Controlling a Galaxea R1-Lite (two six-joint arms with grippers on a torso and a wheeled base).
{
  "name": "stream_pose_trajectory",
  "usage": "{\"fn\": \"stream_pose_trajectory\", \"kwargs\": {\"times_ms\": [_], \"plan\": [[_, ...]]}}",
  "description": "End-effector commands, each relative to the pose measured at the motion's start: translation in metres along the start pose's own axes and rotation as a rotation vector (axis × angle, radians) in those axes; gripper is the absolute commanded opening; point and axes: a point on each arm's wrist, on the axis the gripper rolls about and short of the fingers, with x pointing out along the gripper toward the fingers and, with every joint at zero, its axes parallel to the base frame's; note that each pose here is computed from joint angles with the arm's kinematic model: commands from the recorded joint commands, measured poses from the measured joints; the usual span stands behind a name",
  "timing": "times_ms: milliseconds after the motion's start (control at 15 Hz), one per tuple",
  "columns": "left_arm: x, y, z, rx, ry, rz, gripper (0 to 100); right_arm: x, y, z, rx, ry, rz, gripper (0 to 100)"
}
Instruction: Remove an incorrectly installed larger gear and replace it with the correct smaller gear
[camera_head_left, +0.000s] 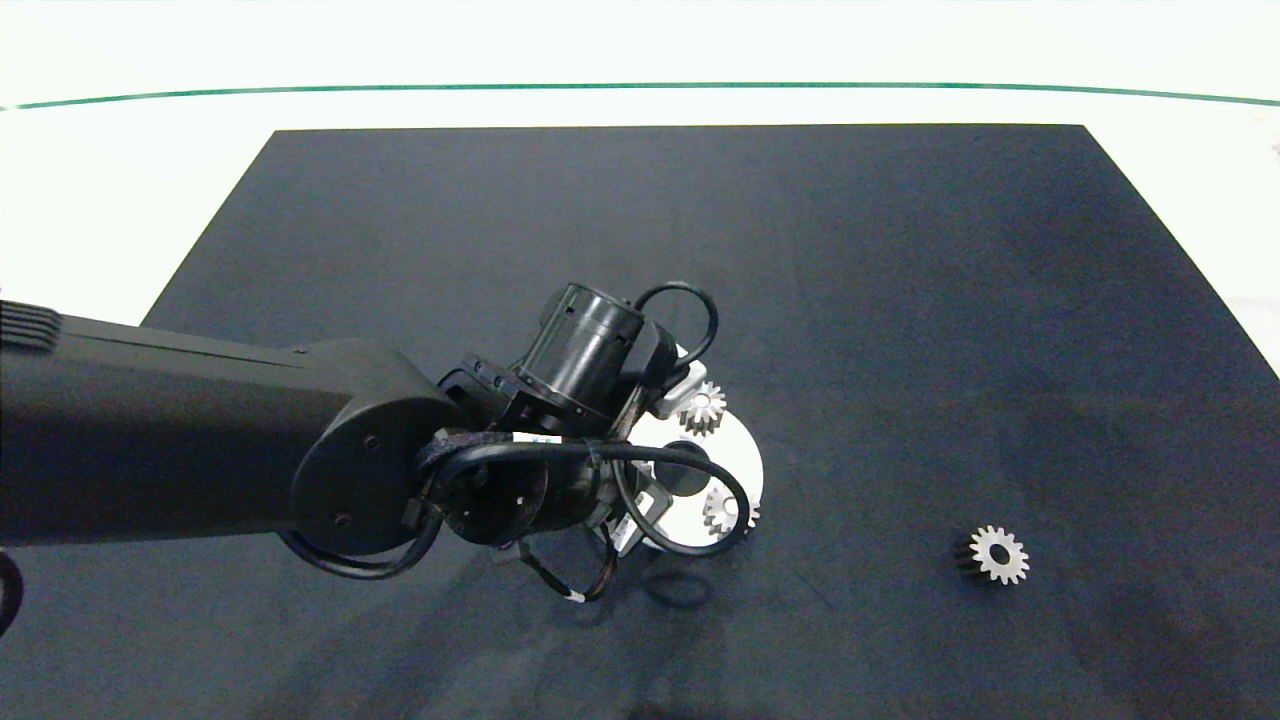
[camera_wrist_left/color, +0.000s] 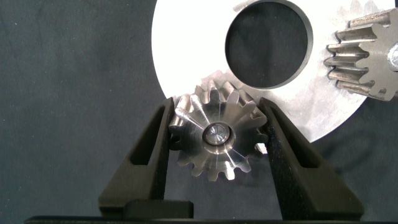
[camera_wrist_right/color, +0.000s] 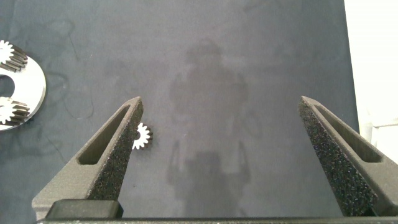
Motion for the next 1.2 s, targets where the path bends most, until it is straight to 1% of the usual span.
{"fn": "stream_pose_trajectory", "kwargs": {"times_ms": [67, 600, 733, 1200], "plan": [[-0.0028, 0.0018, 0.002, -0.001, -0.009, 0.006, 22, 0.0, 0.0, -0.0001, -0.002, 0.001, 0.0, 100], [-0.0087, 0.0048, 0.0041, 0.002, -0.024, 0.012, 22, 0.0, -0.0001, -0.0001, -0.002, 0.001, -0.001, 100], [-0.0086, 0.0045, 0.0027, 0.004, -0.011, 0.009, 22, 0.0, -0.0001, -0.0001, 0.0, 0.001, -0.001, 100], [-0.0075, 0.0016, 0.0014, 0.01, -0.005, 0.003, 22, -0.0011, 0.0, -0.0005, -0.002, -0.002, 0.0, 100]]}}
